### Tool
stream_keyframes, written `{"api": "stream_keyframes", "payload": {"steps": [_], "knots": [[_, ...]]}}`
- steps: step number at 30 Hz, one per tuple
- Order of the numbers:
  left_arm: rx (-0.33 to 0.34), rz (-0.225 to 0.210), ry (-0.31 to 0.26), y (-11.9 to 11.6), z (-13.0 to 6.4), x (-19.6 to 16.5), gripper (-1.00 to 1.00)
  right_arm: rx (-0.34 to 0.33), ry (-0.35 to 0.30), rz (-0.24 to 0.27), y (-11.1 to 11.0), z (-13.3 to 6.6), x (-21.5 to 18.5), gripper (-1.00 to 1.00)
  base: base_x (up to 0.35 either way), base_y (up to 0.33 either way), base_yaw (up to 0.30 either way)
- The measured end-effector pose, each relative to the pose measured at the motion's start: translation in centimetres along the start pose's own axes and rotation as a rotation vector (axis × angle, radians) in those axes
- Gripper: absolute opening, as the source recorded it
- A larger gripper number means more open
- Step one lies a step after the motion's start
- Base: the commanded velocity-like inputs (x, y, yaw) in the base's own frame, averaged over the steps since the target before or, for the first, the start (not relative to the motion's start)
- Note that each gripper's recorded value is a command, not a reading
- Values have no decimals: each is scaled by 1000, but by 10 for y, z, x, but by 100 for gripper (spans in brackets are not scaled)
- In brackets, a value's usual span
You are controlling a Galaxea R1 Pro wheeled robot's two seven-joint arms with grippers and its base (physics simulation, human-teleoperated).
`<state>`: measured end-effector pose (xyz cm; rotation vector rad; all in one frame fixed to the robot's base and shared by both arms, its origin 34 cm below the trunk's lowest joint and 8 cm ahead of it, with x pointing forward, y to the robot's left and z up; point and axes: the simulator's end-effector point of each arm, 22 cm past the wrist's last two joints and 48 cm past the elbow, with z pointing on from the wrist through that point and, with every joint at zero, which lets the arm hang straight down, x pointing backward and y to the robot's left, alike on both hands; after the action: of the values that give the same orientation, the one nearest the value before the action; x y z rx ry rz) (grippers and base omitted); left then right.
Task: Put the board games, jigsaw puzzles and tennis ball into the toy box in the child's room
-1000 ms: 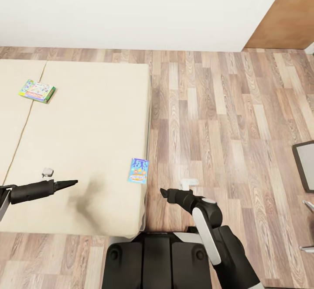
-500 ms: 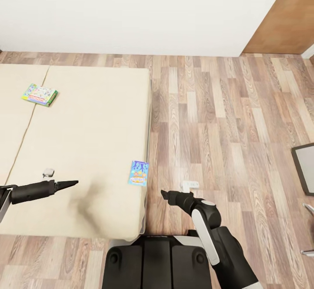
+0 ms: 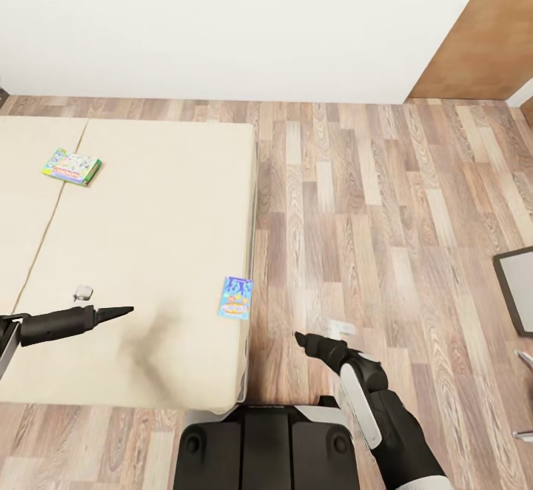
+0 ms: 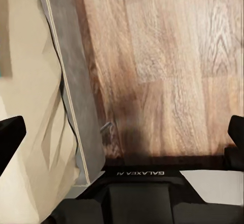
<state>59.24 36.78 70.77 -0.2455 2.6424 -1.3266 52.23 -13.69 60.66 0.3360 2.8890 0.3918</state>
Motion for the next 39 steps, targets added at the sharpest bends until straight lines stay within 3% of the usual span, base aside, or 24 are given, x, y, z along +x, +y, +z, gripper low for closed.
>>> {"api": "stream_keyframes", "payload": {"steps": [11, 16, 39], "knots": [[-41, 13, -12, 3, -4, -6, 100, -37, -29, 73, -19, -6, -11, 100, 0, 0, 0], [-39, 24, -20, -1, -9, -10, 100, -91, -62, 110, -17, -13, -26, 100, 0, 0, 0], [-22, 54, -47, -19, -16, -23, 100, -124, -105, 108, -8, -27, -46, 100, -56, 0, 0]]}}
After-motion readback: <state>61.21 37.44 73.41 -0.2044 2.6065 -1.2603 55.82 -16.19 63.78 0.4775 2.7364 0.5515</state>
